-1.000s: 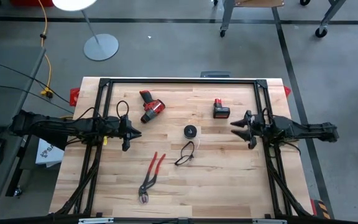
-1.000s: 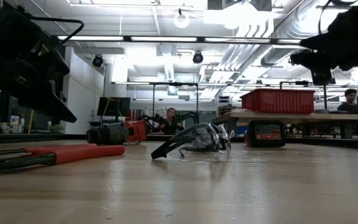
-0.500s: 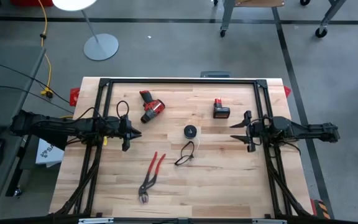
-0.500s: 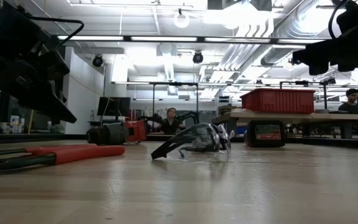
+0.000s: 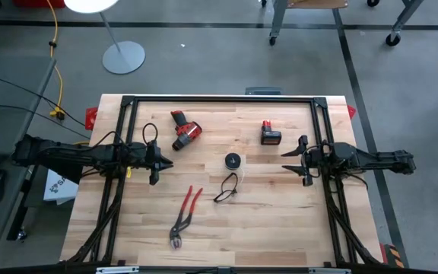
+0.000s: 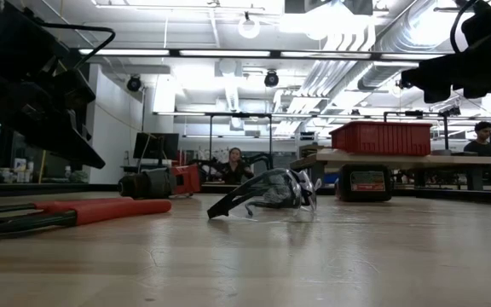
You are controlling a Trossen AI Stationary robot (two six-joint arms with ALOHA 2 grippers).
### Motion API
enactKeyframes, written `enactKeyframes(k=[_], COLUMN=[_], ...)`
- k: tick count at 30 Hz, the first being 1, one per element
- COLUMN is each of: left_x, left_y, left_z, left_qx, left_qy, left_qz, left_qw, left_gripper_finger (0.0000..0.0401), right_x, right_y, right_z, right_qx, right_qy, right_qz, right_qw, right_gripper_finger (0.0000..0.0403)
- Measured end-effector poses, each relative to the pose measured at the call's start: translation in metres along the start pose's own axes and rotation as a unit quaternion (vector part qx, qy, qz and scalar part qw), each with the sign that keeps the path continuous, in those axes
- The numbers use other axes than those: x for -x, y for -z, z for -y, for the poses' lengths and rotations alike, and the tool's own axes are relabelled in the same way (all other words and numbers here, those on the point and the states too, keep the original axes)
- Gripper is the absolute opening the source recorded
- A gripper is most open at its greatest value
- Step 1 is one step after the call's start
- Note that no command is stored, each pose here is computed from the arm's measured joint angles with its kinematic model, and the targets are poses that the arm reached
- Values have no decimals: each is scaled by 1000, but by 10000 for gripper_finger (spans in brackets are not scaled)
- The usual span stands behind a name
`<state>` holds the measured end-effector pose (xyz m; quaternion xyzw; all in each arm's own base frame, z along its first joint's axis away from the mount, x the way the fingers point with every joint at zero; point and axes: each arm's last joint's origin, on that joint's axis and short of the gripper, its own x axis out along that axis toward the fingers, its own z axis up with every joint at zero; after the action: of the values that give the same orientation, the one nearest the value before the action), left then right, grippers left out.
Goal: Coil cords
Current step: Return to Home Position
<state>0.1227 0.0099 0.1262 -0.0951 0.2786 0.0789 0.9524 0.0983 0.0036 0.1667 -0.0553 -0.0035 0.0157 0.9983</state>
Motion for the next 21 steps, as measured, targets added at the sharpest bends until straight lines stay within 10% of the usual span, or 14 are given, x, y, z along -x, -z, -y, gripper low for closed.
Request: enactKeyframes(k=[21], left_x=[50], left_y=[-22], left_z=[4], left_qx=[5], left_qy=[61], left_qz=[243], left_qw=[968], left_gripper_finger=[56], right_x=[0], right_y=[0], right_z=[0], right_qx=[1], right_qy=[0], right_qz=[0], right_qw=[1000], right_gripper_finger=[181])
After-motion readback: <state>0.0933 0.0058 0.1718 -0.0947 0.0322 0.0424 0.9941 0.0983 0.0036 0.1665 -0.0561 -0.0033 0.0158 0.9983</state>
